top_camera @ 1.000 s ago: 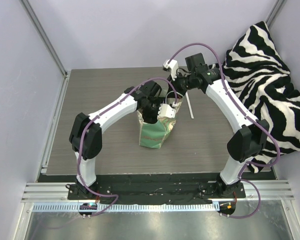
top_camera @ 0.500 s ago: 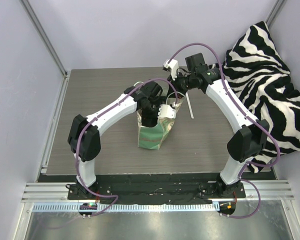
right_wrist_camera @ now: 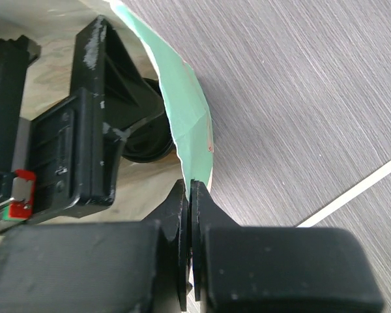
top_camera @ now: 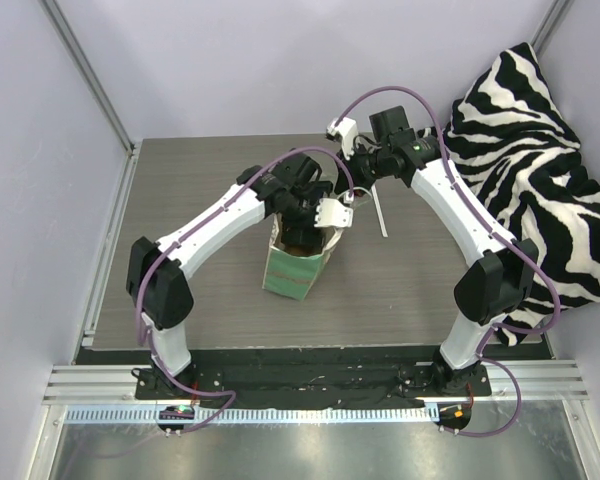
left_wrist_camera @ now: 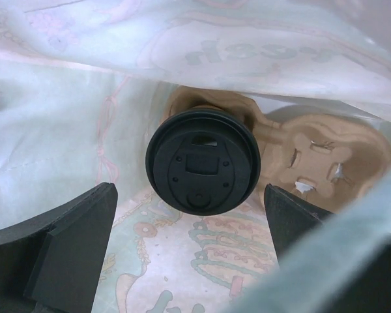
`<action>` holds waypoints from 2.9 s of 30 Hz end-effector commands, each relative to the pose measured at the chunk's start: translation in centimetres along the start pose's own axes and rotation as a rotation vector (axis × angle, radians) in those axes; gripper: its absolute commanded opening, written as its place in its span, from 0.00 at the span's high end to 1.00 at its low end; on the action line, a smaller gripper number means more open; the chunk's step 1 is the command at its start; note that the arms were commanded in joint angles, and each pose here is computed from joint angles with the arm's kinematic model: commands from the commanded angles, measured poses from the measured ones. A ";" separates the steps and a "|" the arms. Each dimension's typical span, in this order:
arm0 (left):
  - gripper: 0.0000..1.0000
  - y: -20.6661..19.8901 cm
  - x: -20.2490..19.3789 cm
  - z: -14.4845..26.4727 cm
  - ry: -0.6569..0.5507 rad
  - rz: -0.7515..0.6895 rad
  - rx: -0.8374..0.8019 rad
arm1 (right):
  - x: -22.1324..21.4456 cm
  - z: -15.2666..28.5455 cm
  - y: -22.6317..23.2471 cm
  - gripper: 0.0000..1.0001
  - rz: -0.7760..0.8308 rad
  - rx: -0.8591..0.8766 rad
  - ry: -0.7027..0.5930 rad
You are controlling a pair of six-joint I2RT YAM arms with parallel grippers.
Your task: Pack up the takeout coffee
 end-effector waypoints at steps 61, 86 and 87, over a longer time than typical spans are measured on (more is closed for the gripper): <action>0.00 10.2 1.5 21.2 -0.416 0.658 0.934 | 5.6 2.8 2.6 0.43 0.074 -0.035 -0.207; 0.00 7.1 -13.6 18.4 -0.208 1.462 0.903 | 2.9 7.5 -12.6 0.34 -0.418 -0.645 -0.204; 0.00 6.8 -14.2 18.4 -0.203 1.488 0.891 | 1.9 6.5 -13.1 0.35 -0.423 -0.649 -0.161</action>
Point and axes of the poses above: each gripper's point midway between its finger pads, its own z axis back along the fingers, its own y axis along the line the jaws close on, x = y × z, the point moved 8 cm from there along z, back along the fingers, and after that the axes turned 13 degrees about -z, right-handed, at the moved point
